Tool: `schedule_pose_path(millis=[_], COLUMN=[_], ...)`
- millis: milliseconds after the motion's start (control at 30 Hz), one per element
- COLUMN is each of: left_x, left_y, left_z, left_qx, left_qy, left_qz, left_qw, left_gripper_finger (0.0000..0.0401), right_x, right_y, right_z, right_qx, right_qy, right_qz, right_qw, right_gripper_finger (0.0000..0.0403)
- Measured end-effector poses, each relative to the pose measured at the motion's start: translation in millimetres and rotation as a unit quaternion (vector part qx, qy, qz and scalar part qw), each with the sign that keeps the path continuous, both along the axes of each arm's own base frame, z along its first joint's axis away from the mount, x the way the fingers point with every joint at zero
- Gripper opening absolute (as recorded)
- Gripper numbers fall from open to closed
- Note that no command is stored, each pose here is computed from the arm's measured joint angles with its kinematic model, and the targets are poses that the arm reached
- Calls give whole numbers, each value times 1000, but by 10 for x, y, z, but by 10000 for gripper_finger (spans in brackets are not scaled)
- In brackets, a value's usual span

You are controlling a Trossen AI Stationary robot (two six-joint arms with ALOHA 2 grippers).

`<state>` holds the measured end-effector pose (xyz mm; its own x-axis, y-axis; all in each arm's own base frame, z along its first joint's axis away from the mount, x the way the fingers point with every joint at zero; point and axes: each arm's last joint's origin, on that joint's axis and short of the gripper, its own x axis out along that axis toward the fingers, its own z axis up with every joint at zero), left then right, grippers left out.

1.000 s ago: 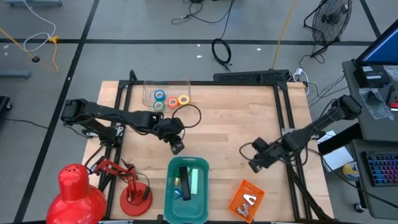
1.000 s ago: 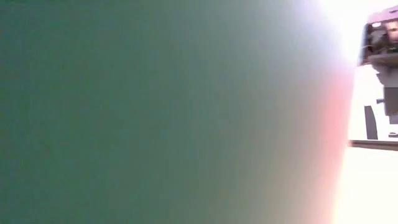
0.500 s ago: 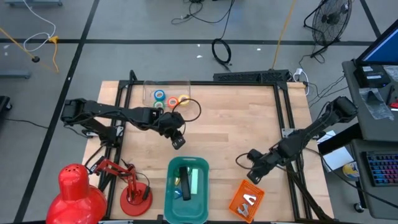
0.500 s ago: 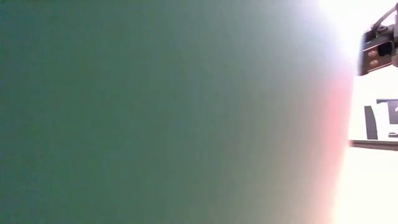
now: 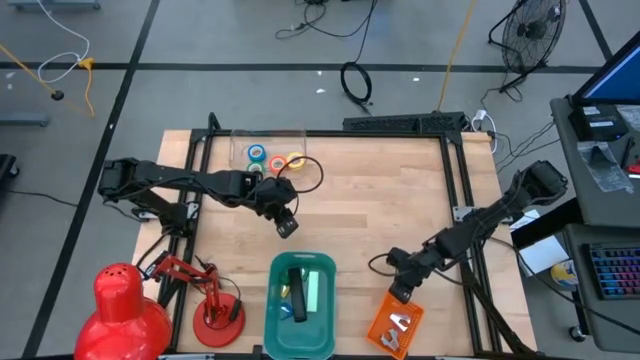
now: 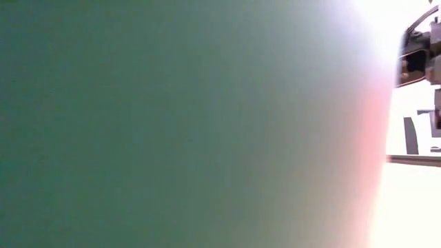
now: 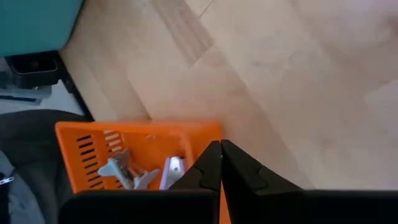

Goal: Pick and place Stapler, Stapler remover, tape
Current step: Adjust the orange bin

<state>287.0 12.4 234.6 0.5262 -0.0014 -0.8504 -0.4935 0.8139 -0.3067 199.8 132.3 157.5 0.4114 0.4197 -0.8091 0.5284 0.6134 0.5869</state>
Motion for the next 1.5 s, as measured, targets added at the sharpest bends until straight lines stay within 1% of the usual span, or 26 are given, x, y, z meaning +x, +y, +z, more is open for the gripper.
schedule_pose_path(millis=[167,433,567,633,700,833,933,1000,1067,1167,1267,1400,1500], left_x=[0,-21,-23,-23,-23,-20,-19,-21,-20,-19,-17,1,18], left_y=[0,-1,-1,-1,-1,-2,-2,-2,-7,-53,-139,-240,-326], left_z=[0,-13,-14,-14,-14,-12,-12,-13,-12,-12,-12,0,14], left_qx=[0,-3,-3,-3,-3,-2,-2,-3,-11,-24,-20,-20,-21], left_qy=[0,13,14,14,14,12,12,13,12,12,12,1,-14], left_qz=[0,3,3,3,3,0,-1,0,-3,-10,-15,6,19], left_qw=[1000,1000,1000,1000,1000,1000,1000,1000,1000,1000,1000,1000,1000], left_gripper_finger=[92,92,92,92,92,92,92,92,92,92,92,92,92], right_x=[57,156,163,168,158,147,126,136,144,170,151,94,88], right_y=[-92,-230,-293,-302,-303,-223,-101,-14,90,273,438,574,638], right_z=[0,17,87,185,336,773,1113,1271,1349,1321,1147,920,883], right_qx=[-12,-10,-19,-37,-67,-131,-175,-184,-182,-178,-191,-220,-216], right_qy=[-12,-36,-49,-49,-33,-21,-46,-60,-63,-47,-4,67,68], right_qz=[4,21,5,4,8,51,81,91,96,96,101,94,89], right_qw=[1000,999,999,998,997,990,980,977,977,978,976,969,970], right_gripper_finger=[0,0,0,0,0,0,0,0,0,0,0,0,0])
